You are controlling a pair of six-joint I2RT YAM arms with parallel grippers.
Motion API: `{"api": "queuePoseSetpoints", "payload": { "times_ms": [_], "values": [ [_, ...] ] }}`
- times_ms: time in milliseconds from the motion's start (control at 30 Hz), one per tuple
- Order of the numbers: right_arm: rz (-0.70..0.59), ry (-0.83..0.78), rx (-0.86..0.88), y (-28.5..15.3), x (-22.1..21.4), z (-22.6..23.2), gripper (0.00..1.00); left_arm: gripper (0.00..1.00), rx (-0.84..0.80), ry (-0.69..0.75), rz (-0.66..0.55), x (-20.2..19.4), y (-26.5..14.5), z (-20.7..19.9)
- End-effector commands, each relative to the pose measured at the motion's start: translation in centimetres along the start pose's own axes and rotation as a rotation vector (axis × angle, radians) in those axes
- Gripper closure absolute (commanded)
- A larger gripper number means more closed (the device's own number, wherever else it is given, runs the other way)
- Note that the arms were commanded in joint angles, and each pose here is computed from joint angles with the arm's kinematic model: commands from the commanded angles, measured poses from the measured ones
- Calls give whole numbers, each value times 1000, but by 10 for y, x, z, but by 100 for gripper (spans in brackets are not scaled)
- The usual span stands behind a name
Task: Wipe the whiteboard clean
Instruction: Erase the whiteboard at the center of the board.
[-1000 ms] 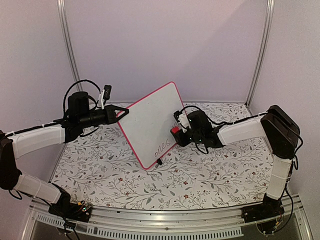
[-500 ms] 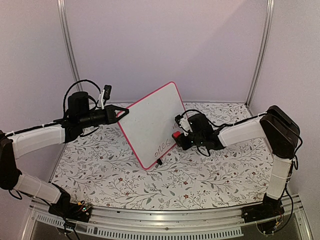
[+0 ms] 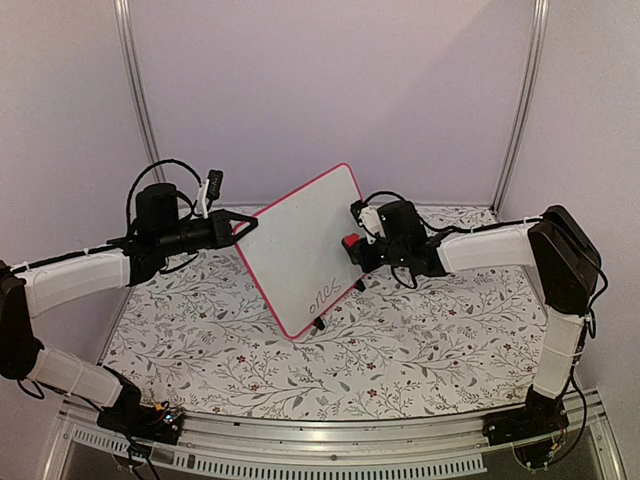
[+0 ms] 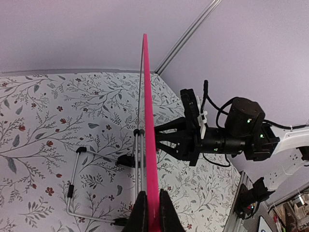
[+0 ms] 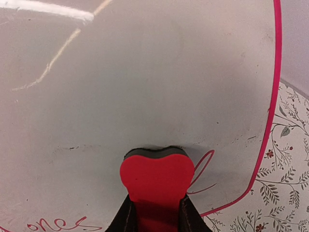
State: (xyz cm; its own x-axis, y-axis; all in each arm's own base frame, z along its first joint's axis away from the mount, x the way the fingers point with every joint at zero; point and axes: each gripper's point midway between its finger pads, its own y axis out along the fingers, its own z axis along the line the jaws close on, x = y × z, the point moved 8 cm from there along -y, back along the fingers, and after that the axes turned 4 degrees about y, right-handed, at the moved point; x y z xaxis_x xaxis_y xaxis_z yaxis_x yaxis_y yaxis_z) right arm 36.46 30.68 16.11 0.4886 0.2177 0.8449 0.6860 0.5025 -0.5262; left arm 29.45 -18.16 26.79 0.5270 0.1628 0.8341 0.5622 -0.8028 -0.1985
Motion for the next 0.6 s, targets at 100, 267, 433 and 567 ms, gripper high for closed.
{"api": "queuePoseSetpoints", "payload": {
  "times_ms": [100,267,433,567],
  "values": [
    [-13,-1,23,5,3,-1,77,100,-190,4,33,-1,-2,-29],
    [30,15,25,5,-22,-4,77,100,-191,3,36,-1,-1,-29],
    [64,33,29,3,-43,-6,77,100,-194,1,37,-1,-1,-29],
    [76,46,34,1,-50,-7,77,100,-193,1,38,-2,-1,-29]
  ]
}}
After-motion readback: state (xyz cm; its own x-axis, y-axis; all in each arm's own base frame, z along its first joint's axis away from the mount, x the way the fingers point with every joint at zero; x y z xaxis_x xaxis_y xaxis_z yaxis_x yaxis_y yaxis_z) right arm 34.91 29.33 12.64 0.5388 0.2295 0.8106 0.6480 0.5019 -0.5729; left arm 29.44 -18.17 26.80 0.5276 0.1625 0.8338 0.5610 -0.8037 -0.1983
